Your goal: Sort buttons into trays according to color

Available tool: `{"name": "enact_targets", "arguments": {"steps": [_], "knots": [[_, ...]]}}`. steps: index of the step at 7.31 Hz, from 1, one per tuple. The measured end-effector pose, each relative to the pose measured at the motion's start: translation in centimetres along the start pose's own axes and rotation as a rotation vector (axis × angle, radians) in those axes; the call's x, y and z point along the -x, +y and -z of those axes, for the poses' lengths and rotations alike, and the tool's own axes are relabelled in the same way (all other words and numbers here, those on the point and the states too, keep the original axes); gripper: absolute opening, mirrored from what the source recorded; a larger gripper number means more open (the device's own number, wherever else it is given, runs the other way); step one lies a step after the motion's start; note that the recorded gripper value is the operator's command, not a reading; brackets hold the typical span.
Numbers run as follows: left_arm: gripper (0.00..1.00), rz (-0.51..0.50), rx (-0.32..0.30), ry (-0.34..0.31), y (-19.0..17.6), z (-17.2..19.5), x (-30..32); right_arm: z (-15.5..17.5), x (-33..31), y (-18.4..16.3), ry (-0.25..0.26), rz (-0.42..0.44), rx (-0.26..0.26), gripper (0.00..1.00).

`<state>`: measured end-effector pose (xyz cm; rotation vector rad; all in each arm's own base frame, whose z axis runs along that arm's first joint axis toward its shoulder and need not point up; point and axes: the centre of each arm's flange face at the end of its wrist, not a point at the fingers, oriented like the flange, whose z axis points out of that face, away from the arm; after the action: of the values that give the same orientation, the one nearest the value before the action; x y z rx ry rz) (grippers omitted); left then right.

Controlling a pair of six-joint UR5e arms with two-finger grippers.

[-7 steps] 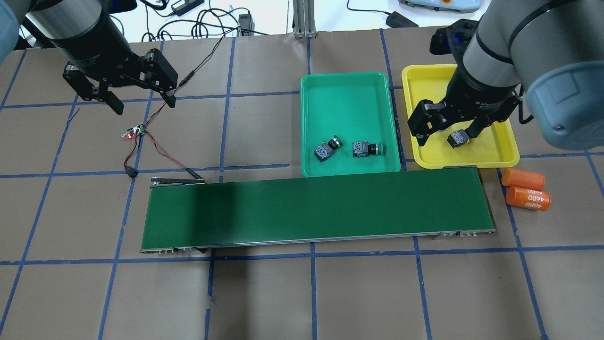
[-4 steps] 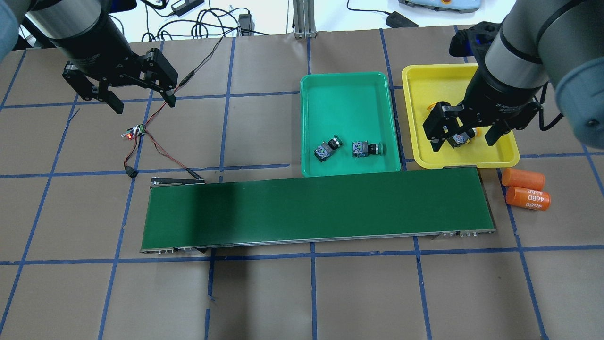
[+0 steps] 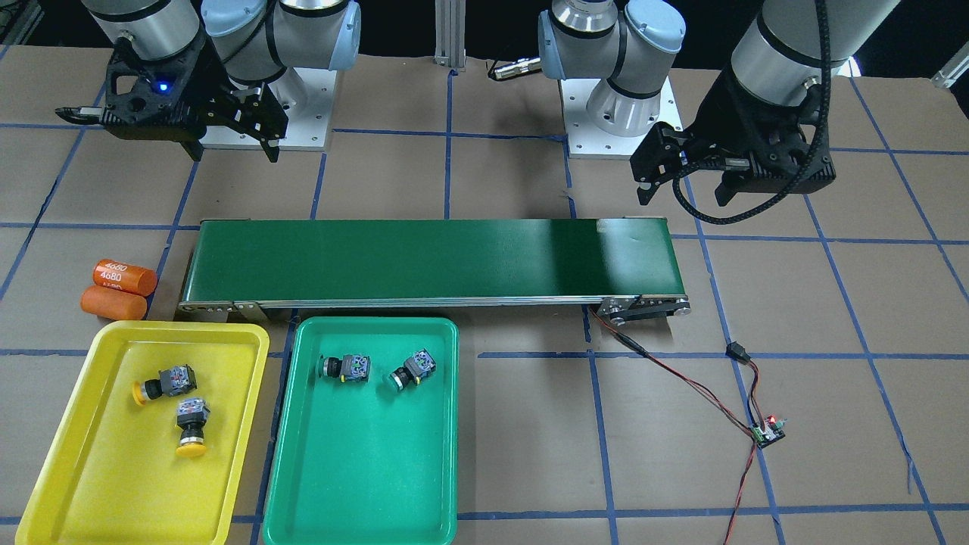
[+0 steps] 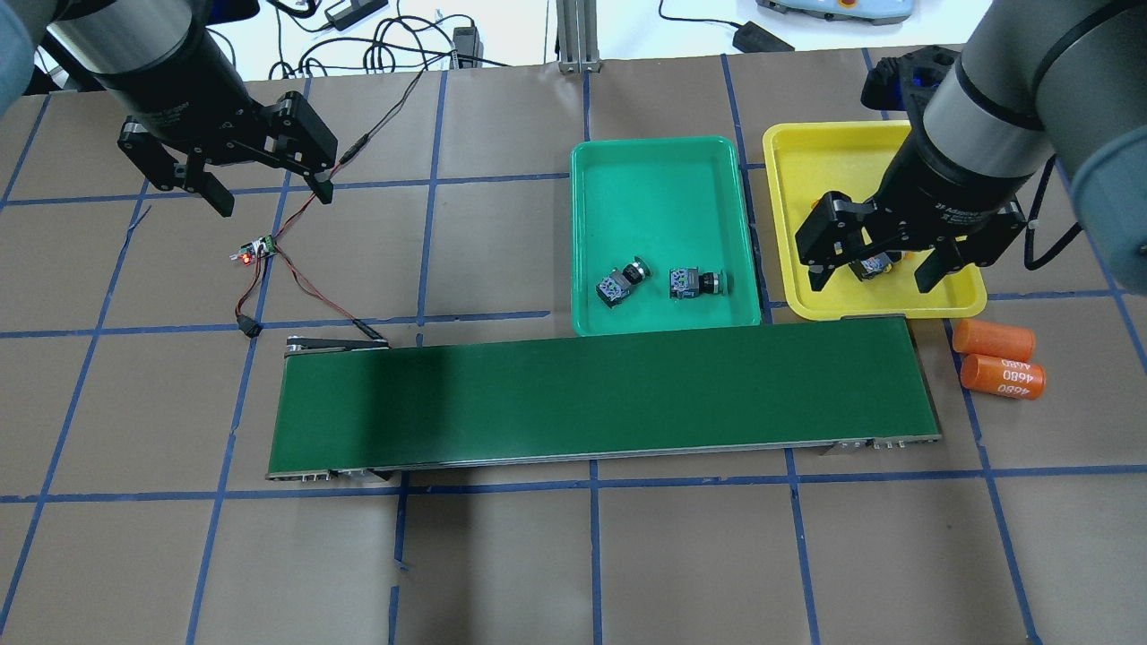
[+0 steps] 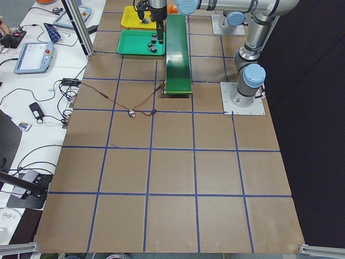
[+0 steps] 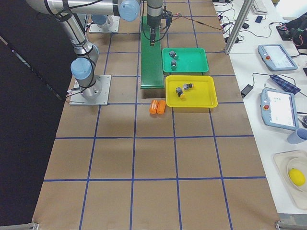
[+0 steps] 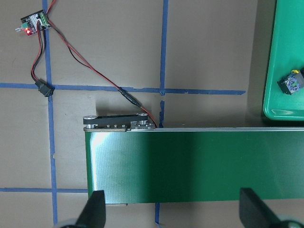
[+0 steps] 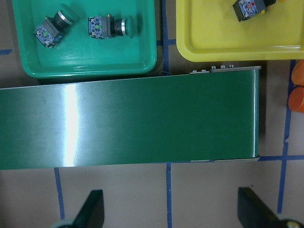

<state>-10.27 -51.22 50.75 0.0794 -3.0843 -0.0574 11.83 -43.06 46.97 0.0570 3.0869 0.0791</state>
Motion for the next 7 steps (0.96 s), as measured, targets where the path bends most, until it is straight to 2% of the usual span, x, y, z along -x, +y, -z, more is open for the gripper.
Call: {"name": "enact_targets", "arguments": {"steps": [4,7], "knots": [[1.00,0.001,0.000,0.000,0.0,0.0,0.1,-0.2,0.7,0.2,0.004,0.003,0.002,1.00],[1.00,0.001,0.001,-0.002,0.1,0.0,0.1,-0.4,2.2,0.5,0.042,0.044,-0.001,1.00]]}}
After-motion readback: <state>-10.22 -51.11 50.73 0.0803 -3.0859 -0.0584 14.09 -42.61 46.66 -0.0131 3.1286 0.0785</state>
